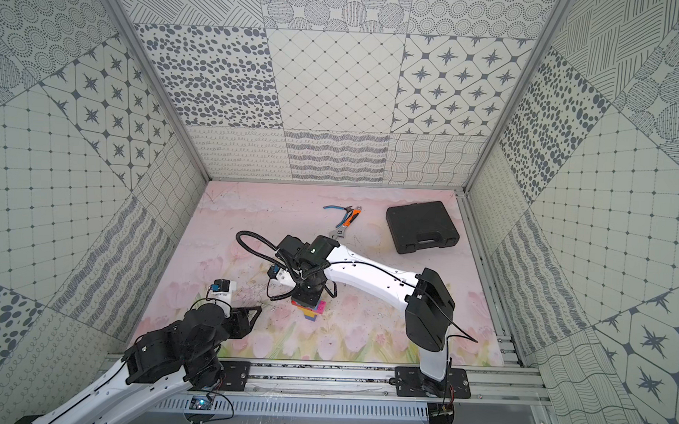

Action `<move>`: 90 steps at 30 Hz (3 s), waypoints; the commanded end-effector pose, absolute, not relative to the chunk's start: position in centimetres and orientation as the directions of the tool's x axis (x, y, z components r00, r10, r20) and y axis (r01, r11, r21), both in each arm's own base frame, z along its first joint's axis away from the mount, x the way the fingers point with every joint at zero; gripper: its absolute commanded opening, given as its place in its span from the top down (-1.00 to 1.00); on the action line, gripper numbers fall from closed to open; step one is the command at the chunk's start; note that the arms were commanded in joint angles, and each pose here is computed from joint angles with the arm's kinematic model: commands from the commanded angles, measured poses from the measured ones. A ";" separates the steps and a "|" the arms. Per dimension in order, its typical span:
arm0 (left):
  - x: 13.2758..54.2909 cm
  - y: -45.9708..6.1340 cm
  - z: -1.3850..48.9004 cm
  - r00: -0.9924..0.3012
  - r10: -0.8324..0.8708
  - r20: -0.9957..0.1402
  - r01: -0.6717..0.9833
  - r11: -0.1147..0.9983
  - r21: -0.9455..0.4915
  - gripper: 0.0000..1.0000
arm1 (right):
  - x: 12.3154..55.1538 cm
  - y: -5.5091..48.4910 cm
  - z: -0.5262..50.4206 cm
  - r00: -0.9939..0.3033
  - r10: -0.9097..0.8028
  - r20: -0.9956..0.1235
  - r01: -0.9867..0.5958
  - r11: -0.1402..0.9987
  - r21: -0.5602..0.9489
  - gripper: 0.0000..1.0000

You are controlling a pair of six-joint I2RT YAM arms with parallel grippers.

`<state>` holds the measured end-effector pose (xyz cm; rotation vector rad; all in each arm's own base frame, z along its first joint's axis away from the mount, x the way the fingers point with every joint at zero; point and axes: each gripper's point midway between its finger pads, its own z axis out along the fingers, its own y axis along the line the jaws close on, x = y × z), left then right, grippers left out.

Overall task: Assemble a spoon with lego
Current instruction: Assemble the lego brick with the lego brick, then adjust the lego brick at the center of the board.

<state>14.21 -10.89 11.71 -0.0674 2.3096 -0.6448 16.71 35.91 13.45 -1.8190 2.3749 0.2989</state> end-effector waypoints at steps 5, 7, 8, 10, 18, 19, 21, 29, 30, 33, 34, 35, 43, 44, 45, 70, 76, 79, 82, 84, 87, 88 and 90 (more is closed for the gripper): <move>14.3 -10.3 11.6 -0.727 -0.216 -0.651 0.128 0.890 -0.438 -0.01 | 14.8 33.2 6.5 -0.303 -0.953 -0.020 -0.945 0.297 0.137 0.90; 14.3 -10.3 11.6 -0.727 -0.215 -0.652 0.131 0.888 -0.440 -0.01 | 14.9 33.1 6.4 -0.307 -0.951 -0.026 -0.944 0.301 0.134 0.90; 14.3 -10.3 11.6 -0.727 -0.215 -0.652 0.130 0.889 -0.439 -0.01 | 14.9 33.1 6.4 -0.309 -0.951 -0.028 -0.943 0.303 0.135 0.90; 14.3 -10.4 11.7 -0.727 -0.216 -0.652 0.132 0.888 -0.441 -0.01 | 15.1 33.2 6.6 -0.313 -0.949 -0.034 -0.943 0.307 0.132 0.87; 14.4 -11.0 12.4 -0.722 -0.213 -0.658 0.161 0.874 -0.458 -0.14 | 16.2 34.3 10.0 -0.333 -0.935 -0.125 -0.941 0.321 0.105 0.49; 14.4 -11.2 12.5 -0.723 -0.213 -0.658 0.164 0.871 -0.462 -0.18 | 16.2 34.4 10.2 -0.337 -0.932 -0.129 -0.940 0.326 0.104 0.44; 14.5 -11.5 12.9 -0.722 -0.212 -0.658 0.175 0.865 -0.471 -0.28 | 16.4 34.4 10.5 -0.347 -0.928 -0.138 -0.937 0.334 0.104 0.37; 14.9 -12.9 14.4 -0.720 -0.207 -0.663 0.209 0.846 -0.491 -0.46 | 17.0 34.7 12.3 -0.367 -0.909 -0.197 -0.930 0.356 0.088 0.02; 15.0 -13.0 14.4 -0.722 -0.203 -0.662 0.209 0.847 -0.489 -0.46 | 17.1 34.8 12.6 -0.367 -0.907 -0.208 -0.930 0.356 0.089 -0.01; 15.2 -13.4 14.7 -0.720 -0.202 -0.664 0.217 0.843 -0.492 -0.47 | 17.4 35.0 13.5 -0.370 -0.897 -0.242 -0.929 0.361 0.082 -0.12; 15.2 -13.5 14.8 -0.720 -0.201 -0.664 0.220 0.842 -0.493 -0.47 | 17.5 35.1 13.9 -0.372 -0.892 -0.257 -0.928 0.363 0.085 -0.14; 15.2 -13.6 14.9 -0.720 -0.200 -0.665 0.221 0.842 -0.493 -0.49 | 17.6 35.3 14.4 -0.372 -0.887 -0.273 -0.928 0.362 0.086 -0.17; 15.4 -14.5 16.2 -0.713 -0.189 -0.675 0.261 0.822 -0.506 -0.62 | 18.0 36.3 19.2 -0.372 -0.818 -0.438 -0.928 0.340 0.154 -0.35; 15.4 -14.8 16.6 -0.711 -0.183 -0.679 0.274 0.817 -0.508 -0.64 | 18.1 36.3 20.2 -0.376 -0.799 -0.469 -0.926 0.340 0.164 -0.36; 15.5 -15.2 17.1 -0.710 -0.176 -0.682 0.290 0.810 -0.511 -0.66 | 18.5 36.1 21.3 -0.386 -0.776 -0.499 -0.921 0.351 0.168 -0.39; 13.9 -30.2 20.4 -0.731 0.232 -0.642 0.616 0.630 -0.474 1.00 | 23.2 25.7 19.8 -0.786 -0.279 -0.552 -0.563 0.692 0.452 0.52; 15.2 -28.6 19.6 -0.728 0.218 -0.650 0.574 0.712 -0.403 1.00 | 22.9 25.4 19.4 -0.787 -0.288 -0.546 -0.565 0.691 0.450 0.51; 15.5 -28.1 19.5 -0.732 0.209 -0.648 0.555 0.734 -0.390 1.00 | 23.0 25.1 19.3 -0.787 -0.283 -0.548 -0.560 0.701 0.442 0.51; 15.6 -27.0 18.3 -0.753 0.219 -0.621 0.519 0.777 -0.356 1.00 | 22.9 25.0 19.0 -0.790 -0.289 -0.541 -0.558 0.704 0.440 0.49; 15.6 -26.9 18.3 -0.755 0.208 -0.621 0.515 0.775 -0.366 1.00 | 22.9 24.9 18.8 -0.791 -0.291 -0.538 -0.557 0.707 0.436 0.49; 15.9 -26.1 17.8 -0.761 0.209 -0.615 0.493 0.802 -0.337 1.00 | 22.9 24.8 18.7 -0.791 -0.293 -0.537 -0.557 0.707 0.435 0.48; 15.9 -26.1 17.7 -0.760 0.209 -0.615 0.495 0.799 -0.341 1.00 | 22.8 24.9 18.7 -0.791 -0.293 -0.537 -0.558 0.704 0.438 0.47; 15.9 -26.4 17.6 -0.763 0.206 -0.613 0.497 0.792 -0.353 1.00 | 22.9 24.9 18.6 -0.791 -0.293 -0.538 -0.559 0.704 0.438 0.46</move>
